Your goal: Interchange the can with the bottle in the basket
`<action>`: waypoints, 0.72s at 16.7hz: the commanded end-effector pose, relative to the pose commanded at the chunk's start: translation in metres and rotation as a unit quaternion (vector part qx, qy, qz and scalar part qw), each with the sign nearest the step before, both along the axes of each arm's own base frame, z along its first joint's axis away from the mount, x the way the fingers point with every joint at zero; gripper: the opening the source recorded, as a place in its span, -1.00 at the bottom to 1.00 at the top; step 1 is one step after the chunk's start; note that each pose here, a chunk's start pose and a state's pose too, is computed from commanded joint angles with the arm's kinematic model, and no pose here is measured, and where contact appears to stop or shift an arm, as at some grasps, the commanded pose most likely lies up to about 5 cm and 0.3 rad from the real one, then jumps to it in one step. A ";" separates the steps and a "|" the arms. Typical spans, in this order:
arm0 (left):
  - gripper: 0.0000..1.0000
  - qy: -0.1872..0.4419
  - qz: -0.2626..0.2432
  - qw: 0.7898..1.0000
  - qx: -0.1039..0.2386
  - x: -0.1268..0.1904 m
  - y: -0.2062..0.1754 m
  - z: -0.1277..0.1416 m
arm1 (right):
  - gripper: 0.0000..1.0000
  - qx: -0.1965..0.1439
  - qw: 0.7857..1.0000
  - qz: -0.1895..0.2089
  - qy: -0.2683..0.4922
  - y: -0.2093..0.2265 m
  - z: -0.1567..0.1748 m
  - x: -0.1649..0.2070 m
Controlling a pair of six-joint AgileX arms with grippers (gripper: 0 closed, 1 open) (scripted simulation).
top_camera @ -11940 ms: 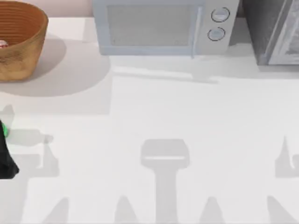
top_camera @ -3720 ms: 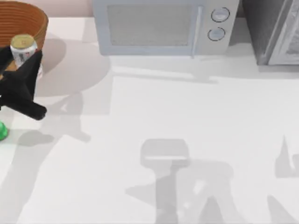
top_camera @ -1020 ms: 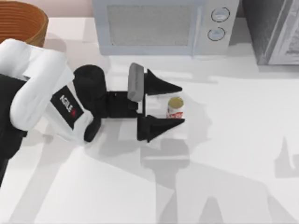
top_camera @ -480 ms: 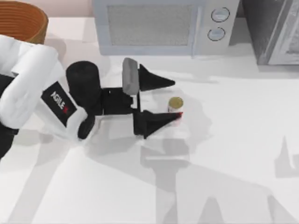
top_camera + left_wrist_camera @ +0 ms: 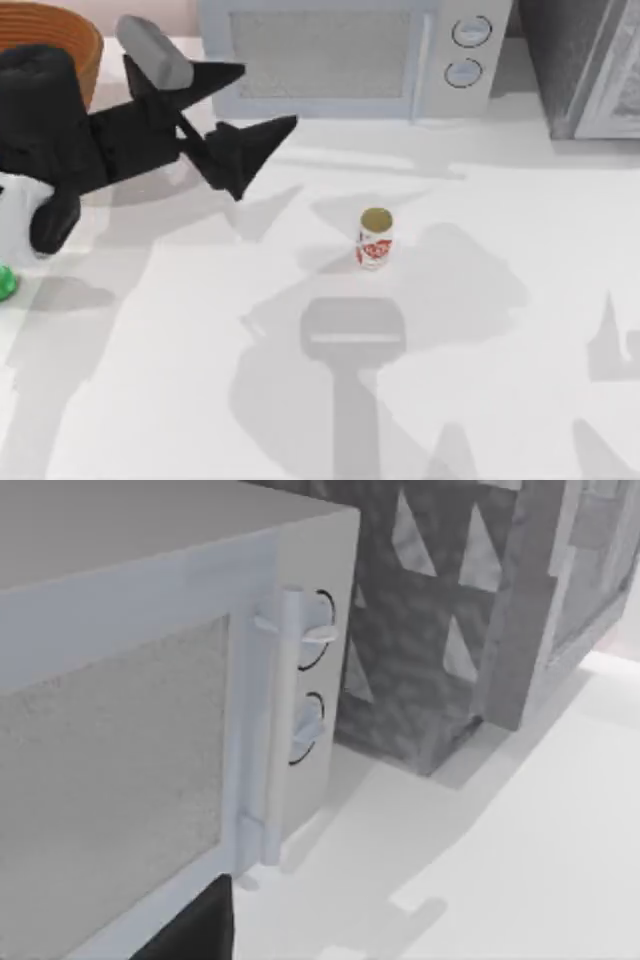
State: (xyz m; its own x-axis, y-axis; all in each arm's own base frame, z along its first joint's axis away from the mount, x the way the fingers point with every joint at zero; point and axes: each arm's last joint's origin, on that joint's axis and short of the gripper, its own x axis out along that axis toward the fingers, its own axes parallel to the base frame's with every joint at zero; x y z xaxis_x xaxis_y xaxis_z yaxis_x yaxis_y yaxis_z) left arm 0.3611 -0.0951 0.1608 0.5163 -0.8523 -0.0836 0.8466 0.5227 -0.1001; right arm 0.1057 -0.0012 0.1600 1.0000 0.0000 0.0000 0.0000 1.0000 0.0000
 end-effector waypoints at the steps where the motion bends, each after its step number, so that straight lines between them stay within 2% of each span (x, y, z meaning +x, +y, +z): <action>1: 1.00 -0.005 0.036 0.999 0.003 -0.015 0.011 0.021 | 1.00 0.000 1.000 0.000 0.000 0.000 0.000 0.000; 4: 1.00 -0.025 0.144 0.989 0.011 -0.075 0.042 0.069 | 1.00 0.000 1.000 0.000 0.000 0.000 0.000 0.000; 6: 1.00 -0.041 0.214 0.976 0.014 -0.120 0.058 0.086 | 1.00 0.000 1.000 0.000 0.000 0.000 0.000 0.000; 9: 1.00 -0.062 0.308 0.949 0.015 -0.184 0.075 0.084 | 1.00 0.000 1.000 0.000 0.000 0.000 0.000 0.000; 12: 1.00 -0.073 0.385 0.920 0.015 -0.227 0.085 0.060 | 1.00 0.000 1.000 0.000 0.000 0.000 0.000 0.000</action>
